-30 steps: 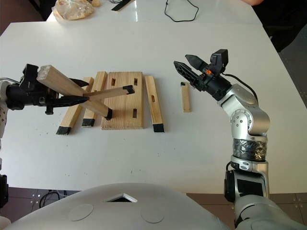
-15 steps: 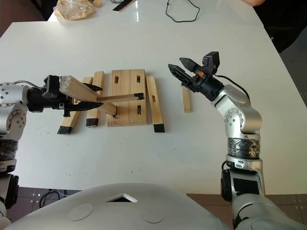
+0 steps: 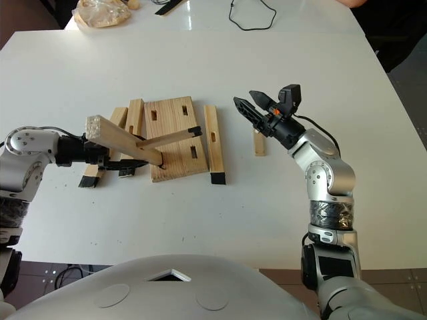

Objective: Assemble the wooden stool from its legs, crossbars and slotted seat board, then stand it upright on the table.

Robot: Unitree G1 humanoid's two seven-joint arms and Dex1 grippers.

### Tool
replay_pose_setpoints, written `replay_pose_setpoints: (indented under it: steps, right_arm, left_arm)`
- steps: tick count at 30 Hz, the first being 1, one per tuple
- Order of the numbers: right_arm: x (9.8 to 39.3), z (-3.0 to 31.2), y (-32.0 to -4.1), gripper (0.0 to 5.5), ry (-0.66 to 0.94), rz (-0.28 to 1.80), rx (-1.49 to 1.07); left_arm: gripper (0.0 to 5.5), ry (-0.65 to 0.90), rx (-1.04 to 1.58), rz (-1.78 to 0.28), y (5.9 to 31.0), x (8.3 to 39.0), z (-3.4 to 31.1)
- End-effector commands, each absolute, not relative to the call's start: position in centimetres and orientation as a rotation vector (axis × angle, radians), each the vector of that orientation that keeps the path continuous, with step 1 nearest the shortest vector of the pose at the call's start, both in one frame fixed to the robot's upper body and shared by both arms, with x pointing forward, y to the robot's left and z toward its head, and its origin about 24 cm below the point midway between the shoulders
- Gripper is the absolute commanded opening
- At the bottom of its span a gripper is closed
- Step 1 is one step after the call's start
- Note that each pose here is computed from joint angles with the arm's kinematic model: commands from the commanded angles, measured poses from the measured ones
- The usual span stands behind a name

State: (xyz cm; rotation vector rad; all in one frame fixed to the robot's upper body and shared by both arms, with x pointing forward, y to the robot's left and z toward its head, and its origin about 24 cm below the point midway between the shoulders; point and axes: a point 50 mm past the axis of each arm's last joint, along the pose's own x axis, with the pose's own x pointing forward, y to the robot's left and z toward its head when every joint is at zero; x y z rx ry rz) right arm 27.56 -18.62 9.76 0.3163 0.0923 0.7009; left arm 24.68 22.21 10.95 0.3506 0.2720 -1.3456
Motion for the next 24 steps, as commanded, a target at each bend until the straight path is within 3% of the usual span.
replay_pose_setpoints:
  steps: [1,4,8,11,16,24]
  right_arm:
    - [27.3,9.6,-19.2,3.22,0.078,0.643,0.323]
    - [26.9,9.3,-19.2,3.22,0.083,0.632,0.326]
    - [26.9,9.2,-19.4,3.22,0.075,0.592,0.336]
    - [26.6,8.9,-19.5,3.22,0.077,0.576,0.340]
    - [26.8,9.3,-19.7,3.22,0.099,0.604,0.310]
    - [26.6,9.1,-20.4,3.22,0.126,0.586,0.296]
  left_arm:
    - [3.14,0.364,0.404,-1.294,24.4,23.4,10.5]
    - [3.14,0.444,0.433,-1.197,26.7,22.5,9.8]
    - [3.14,0.353,0.373,-0.687,29.4,24.2,9.4]
    - [3.14,0.311,0.225,-0.426,28.9,24.5,8.1]
    - [3.14,0.352,0.051,-0.312,25.6,22.0,5.2]
    - [3.14,0.428,0.069,-0.189,26.0,20.3,4.0]
